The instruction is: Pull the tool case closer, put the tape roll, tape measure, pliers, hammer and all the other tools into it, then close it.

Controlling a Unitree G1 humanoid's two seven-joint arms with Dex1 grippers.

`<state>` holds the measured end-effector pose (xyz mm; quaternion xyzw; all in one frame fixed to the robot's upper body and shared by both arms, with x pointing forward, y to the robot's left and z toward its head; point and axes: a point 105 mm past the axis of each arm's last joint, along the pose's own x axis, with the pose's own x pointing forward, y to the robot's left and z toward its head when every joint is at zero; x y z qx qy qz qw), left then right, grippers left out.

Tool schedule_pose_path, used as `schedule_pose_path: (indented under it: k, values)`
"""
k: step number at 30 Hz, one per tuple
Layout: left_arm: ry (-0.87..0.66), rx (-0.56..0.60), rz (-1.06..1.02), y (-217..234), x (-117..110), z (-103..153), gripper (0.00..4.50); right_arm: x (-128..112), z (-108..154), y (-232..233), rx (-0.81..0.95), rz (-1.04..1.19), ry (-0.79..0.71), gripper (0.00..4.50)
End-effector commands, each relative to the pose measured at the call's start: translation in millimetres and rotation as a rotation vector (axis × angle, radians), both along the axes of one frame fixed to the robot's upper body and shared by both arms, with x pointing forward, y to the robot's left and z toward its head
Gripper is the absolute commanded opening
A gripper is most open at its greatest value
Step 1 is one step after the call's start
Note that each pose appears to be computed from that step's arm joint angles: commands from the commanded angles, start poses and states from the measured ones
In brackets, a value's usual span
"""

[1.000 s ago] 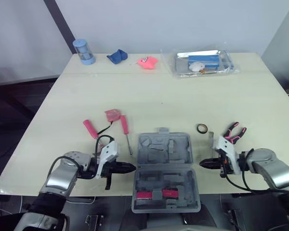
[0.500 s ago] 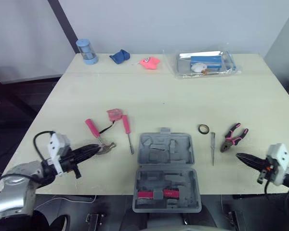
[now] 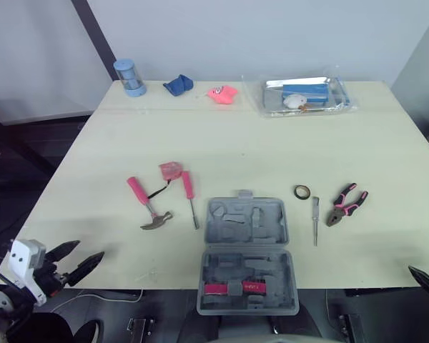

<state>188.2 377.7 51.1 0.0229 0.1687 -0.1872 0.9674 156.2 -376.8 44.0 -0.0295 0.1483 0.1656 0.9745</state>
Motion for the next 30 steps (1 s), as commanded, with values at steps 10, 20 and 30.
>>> schedule_pose_path:
  k: [10, 20, 30]
  values:
    - [-0.144, -0.022, -0.356, -74, 35, 44, 4.5, 57, 71, 57, -0.053, 0.265, -0.097, 4.45]
    - [-0.194, -0.034, -0.702, -149, 49, 76, 4.5, 121, 94, 127, -0.273, 0.571, 0.021, 4.45]
    - [-0.191, -0.063, -0.881, -183, 44, 89, 4.5, 170, 84, 172, -0.571, 0.798, 0.168, 4.45]
